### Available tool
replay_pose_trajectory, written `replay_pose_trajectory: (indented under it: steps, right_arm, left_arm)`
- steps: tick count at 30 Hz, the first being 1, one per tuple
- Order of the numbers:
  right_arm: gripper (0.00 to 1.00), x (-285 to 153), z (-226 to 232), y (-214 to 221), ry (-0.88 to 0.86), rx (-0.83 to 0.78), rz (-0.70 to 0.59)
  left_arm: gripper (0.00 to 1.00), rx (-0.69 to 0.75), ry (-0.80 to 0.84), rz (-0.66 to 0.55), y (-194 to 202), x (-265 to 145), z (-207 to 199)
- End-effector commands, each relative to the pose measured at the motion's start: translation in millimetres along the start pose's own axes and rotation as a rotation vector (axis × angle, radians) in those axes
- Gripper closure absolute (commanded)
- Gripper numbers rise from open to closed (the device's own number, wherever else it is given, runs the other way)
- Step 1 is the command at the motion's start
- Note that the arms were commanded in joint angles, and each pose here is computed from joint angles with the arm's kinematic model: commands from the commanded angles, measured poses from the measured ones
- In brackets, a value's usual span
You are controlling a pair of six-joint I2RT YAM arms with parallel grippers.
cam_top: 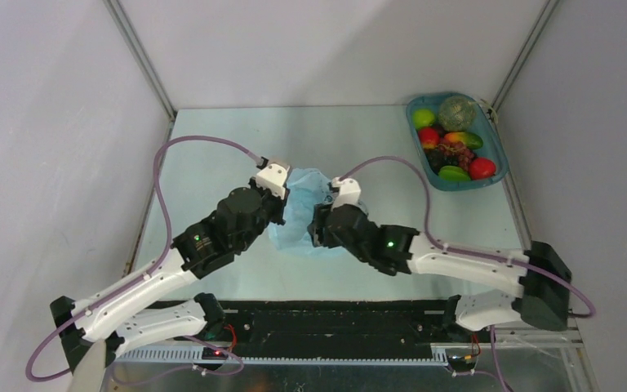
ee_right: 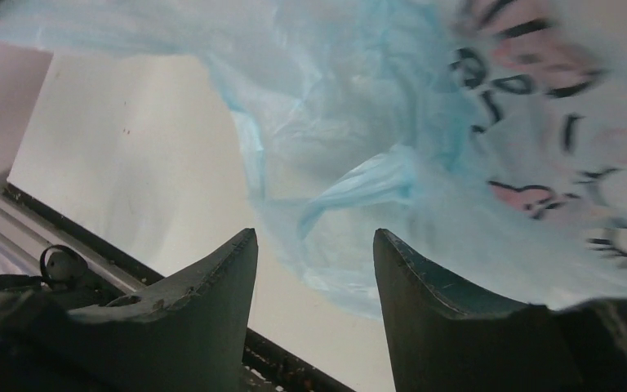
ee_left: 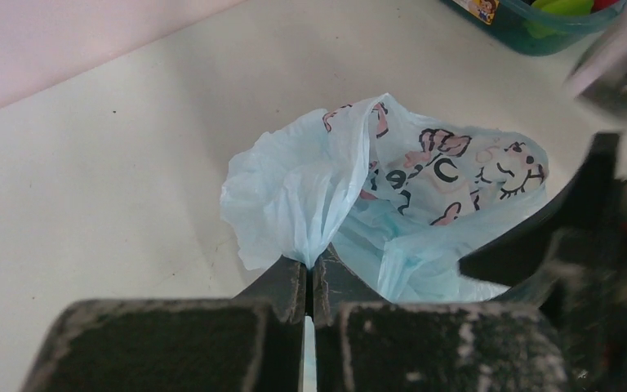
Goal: Place the fake fruits into the plastic bag and tie a complex knot
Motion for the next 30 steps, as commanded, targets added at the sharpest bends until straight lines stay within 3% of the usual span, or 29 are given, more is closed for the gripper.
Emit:
replay_pose_trajectory:
  steps: [1,11,21,30]
  right_arm:
    - [0.42,15.7,36.9,-9.4,-0.024,0.083,-0.056]
    - [0.46,63.3,-1.7,22.0,0.238,0.058,0.074]
    - [0.42,86.9,-30.9,28.1,0.354,0.073,0.109]
    - [0.48,92.0,-49.2,26.3,0.455,-0.033,0.055]
  left_arm:
    - [1.0,-0.071,-0.044,-0.079,-12.2,-3.9,6.3]
    - [1.0,-0.079,-0.099,-0.112,-11.7,-9.8,13.9]
    - [1.0,-0.083,-0.091,-0.116,-10.4,-9.3,12.8]
    - [1.0,-0.064,-0.13,-0.097,-7.8,-6.7,15.2]
Point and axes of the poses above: each gripper's point midway between its finger pads, its own x axis out along the fingers, its own z axis along the line the jaws close on, y = z × x, the point moved 9 cm from there along -x, back along the fingers, and after that the axes turned 9 degrees about x, right-handed, at the moved point
